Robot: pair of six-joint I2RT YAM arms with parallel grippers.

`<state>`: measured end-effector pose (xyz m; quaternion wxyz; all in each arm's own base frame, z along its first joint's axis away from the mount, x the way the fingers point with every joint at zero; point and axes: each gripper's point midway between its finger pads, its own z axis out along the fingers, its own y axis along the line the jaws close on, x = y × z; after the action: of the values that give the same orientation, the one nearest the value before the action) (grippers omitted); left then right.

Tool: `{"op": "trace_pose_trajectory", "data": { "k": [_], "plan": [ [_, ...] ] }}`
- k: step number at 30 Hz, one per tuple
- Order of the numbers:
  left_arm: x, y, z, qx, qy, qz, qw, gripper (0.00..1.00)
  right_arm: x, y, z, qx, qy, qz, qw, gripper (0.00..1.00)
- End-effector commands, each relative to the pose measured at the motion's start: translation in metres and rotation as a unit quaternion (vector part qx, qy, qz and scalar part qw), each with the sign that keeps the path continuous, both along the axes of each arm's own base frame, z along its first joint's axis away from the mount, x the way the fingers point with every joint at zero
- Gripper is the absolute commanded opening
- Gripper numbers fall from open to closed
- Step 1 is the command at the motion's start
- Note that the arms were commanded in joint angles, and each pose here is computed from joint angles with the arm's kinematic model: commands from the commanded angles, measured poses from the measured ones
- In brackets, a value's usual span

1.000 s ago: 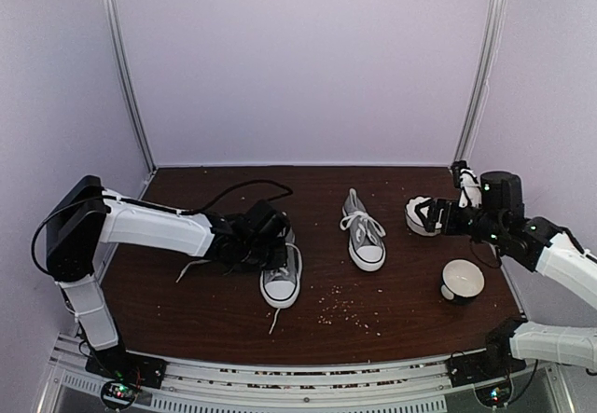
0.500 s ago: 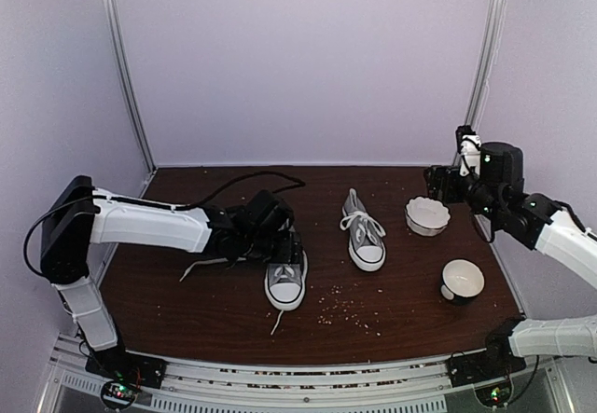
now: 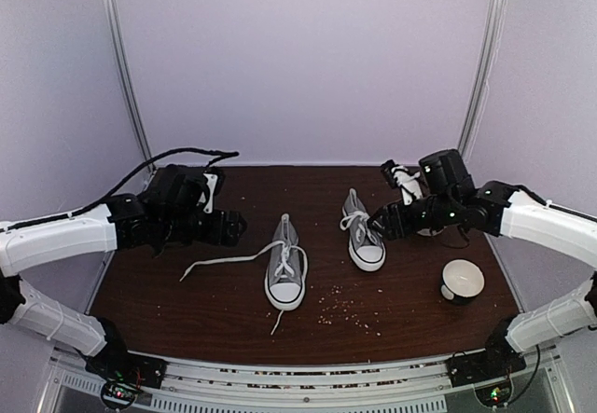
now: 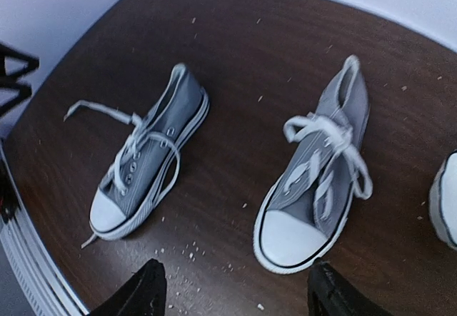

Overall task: Tie the shoes
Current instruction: Move the shoe to the center of the board, then pick up the shoelace from the shoe.

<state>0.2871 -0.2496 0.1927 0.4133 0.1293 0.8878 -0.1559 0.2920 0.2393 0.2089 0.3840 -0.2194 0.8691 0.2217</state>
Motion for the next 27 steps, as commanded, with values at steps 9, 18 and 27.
{"op": "trace_pose_trajectory", "data": {
  "k": [9, 18, 27],
  "plan": [
    [0.016, 0.045, -0.111, 0.18, 0.101, -0.043, 0.977, 0.86, -0.032, 0.066, -0.097, -0.113, 0.112, 0.055, 0.986, 0.54],
    [0.026, 0.081, -0.154, 0.209, 0.199, 0.015, 0.957, 0.92, 0.011, 0.132, -0.117, -0.04, 0.129, 0.035, 0.99, 0.5],
    [0.001, 0.116, -0.191, 0.173, 0.27, 0.051, 0.946, 0.89, 0.025, 0.167, -0.154, -0.042, 0.151, 0.03, 0.987, 0.44]
  ]
}}
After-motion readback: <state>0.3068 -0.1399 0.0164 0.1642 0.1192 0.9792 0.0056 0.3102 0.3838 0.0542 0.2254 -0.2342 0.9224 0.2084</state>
